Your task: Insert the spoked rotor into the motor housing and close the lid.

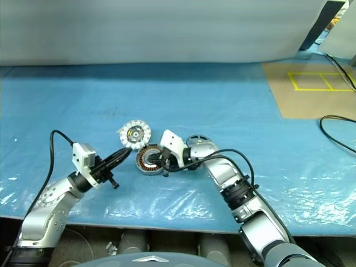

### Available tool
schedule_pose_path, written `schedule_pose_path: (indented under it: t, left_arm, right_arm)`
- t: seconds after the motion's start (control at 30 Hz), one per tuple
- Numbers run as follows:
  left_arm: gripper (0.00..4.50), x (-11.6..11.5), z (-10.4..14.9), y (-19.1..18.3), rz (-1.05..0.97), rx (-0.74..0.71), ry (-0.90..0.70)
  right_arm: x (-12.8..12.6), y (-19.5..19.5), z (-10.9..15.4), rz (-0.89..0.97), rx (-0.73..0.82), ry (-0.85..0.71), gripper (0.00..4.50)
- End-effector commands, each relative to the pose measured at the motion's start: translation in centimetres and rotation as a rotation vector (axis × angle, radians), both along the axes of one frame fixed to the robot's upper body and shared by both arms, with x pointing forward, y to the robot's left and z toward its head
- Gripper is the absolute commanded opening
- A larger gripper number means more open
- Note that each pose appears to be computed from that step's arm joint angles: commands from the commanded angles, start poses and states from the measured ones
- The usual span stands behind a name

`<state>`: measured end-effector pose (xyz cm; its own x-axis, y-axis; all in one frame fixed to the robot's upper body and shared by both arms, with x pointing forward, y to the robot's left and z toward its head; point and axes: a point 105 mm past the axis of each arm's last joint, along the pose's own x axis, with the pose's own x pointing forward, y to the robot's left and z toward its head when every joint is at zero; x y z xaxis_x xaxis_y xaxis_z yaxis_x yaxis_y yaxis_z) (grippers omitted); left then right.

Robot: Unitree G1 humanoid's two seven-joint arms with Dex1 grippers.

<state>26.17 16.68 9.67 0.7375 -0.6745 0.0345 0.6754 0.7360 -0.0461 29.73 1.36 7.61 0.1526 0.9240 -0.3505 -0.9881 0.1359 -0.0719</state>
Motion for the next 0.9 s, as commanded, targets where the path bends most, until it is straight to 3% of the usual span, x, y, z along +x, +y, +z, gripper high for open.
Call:
schedule_pose_path:
  t: [0.03,0.13,0.27,0.37,0.53,0.9]
  left_arm:
    - [0.0,0.1,0.6,0.2,0.005,0.003,-0.038]
    - [0.0,0.2,0.6,0.2,0.005,0.004,-0.042]
    - [0.0,0.4,0.8,0.2,-0.001,-0.01,-0.051]
    - [0.0,0.4,1.0,0.1,-0.016,-0.015,-0.059]
    - [0.0,0.3,0.5,-0.3,-0.067,0.027,-0.058]
    - [0.0,0.1,-0.2,-1.2,-0.094,0.051,-0.09]
  right_arm:
    - [0.4,-0.3,-0.9,-0.017,-0.053,-0.01,0.04]
    - [0.7,-0.6,-0.4,-0.03,-0.032,-0.014,0.04]
    - [1.3,-0.8,2.9,-0.067,0.148,0.018,0.04]
    - [1.7,-2.0,4.7,-0.073,0.196,-0.013,0.04]
    - [2.7,-4.9,5.8,-0.127,0.146,-0.061,0.04]
    - [4.6,-10.4,5.4,-0.182,-0.125,-0.107,0.04]
